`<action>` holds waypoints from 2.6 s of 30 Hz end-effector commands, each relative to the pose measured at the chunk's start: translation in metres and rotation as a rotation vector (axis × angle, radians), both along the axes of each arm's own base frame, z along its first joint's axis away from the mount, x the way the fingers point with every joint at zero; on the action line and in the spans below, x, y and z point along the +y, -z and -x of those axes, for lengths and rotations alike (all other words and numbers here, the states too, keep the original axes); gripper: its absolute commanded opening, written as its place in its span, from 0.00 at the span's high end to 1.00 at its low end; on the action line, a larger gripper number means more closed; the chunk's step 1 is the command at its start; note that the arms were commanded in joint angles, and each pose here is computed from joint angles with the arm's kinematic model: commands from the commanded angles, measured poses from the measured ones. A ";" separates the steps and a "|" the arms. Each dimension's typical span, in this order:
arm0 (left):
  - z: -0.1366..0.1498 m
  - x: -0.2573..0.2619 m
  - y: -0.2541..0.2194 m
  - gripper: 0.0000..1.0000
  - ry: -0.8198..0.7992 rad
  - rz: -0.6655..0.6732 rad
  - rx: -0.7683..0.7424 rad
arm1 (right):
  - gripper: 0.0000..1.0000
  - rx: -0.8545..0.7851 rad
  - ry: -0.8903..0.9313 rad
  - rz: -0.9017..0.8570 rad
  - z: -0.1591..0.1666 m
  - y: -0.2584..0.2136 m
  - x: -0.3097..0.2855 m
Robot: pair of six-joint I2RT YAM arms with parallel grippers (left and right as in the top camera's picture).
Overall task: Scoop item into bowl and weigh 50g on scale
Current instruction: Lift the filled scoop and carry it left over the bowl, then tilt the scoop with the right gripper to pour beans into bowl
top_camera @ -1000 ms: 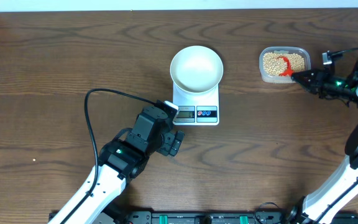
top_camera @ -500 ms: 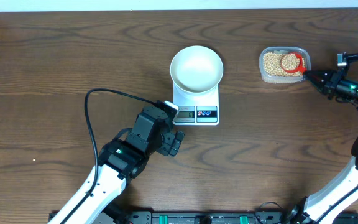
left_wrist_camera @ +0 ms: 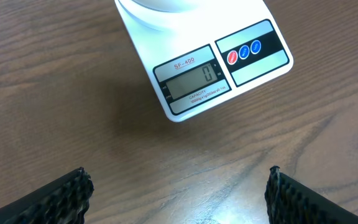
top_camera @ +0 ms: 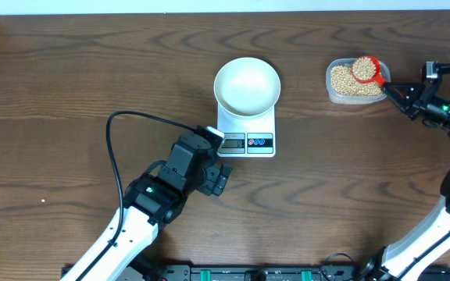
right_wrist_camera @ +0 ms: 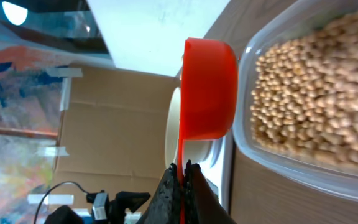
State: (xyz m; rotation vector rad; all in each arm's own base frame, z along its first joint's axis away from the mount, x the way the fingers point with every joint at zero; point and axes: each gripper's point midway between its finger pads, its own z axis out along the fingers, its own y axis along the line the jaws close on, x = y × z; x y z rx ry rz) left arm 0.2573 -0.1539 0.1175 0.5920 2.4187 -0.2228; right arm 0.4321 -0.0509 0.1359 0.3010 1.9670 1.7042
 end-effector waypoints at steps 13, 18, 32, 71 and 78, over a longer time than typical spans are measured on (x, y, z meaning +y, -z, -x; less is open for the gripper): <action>-0.004 -0.002 -0.007 0.09 -0.004 0.008 -0.015 | 0.99 0.006 -0.205 -0.077 -0.009 -0.010 0.081; -0.004 -0.002 -0.007 0.09 -0.004 0.008 -0.015 | 0.98 -0.009 -0.285 -0.070 -0.017 -0.016 0.114; -0.004 -0.002 -0.007 0.09 -0.004 0.008 -0.015 | 0.99 -0.094 -0.469 -0.048 -0.027 -0.051 0.192; -0.004 -0.002 -0.007 0.09 -0.004 0.008 -0.015 | 0.99 -0.287 -0.519 0.100 -0.016 -0.031 0.280; -0.004 -0.002 -0.007 0.09 -0.004 0.008 -0.015 | 0.99 -0.282 -0.524 0.113 -0.013 -0.023 0.279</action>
